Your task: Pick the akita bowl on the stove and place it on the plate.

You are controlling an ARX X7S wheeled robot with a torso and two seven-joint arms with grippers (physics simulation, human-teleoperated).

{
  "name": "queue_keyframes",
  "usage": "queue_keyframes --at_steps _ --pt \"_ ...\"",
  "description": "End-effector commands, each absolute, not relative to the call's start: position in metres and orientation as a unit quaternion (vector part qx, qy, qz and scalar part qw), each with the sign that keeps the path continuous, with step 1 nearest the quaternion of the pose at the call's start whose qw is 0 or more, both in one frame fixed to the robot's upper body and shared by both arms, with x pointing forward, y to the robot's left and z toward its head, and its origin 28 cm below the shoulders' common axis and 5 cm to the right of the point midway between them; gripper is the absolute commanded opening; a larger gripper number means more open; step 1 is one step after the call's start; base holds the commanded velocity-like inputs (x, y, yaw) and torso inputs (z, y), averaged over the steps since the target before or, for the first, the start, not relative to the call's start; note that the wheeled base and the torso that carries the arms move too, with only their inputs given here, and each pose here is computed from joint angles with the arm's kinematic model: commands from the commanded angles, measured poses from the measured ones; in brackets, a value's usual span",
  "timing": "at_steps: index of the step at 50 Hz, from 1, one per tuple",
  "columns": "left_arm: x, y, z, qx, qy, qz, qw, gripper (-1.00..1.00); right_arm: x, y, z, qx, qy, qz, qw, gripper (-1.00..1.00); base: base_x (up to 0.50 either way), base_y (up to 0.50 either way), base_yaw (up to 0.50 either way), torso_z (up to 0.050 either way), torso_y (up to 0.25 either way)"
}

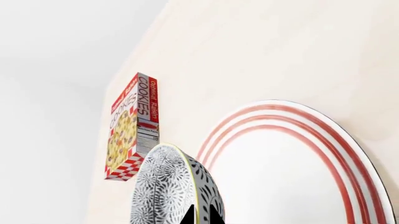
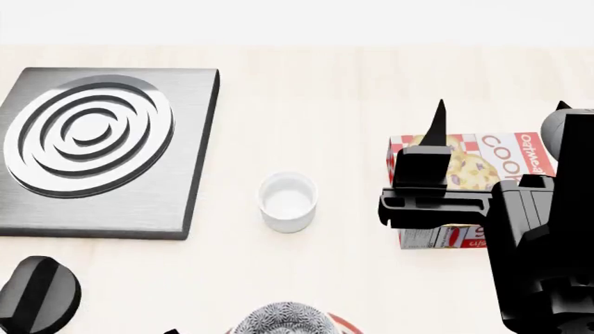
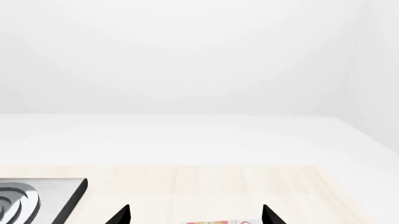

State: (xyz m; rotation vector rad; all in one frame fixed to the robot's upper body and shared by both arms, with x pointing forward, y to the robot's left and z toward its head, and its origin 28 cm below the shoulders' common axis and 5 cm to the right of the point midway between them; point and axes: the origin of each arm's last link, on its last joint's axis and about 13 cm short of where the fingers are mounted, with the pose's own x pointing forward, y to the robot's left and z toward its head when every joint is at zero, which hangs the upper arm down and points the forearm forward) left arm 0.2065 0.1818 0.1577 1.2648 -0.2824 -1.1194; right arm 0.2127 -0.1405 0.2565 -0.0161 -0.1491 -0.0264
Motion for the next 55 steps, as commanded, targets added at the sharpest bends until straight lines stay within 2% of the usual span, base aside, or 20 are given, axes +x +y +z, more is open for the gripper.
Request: queue_keyframes --at_steps 1,55 --pt "0.207 0.180 0.152 0.558 -0.131 -0.484 0.661 -1.00 0.213 -0.140 0.257 -0.008 -0.074 -0.013 0.997 1.00 0.00 0.00 0.00 0.000 0.000" --pt "0.206 0.180 0.125 0.546 -0.101 -0.483 0.677 -1.00 0.213 -0.140 0.257 -0.008 -0.074 -0.013 0.997 1.00 0.00 0.00 0.00 0.000 0.000"
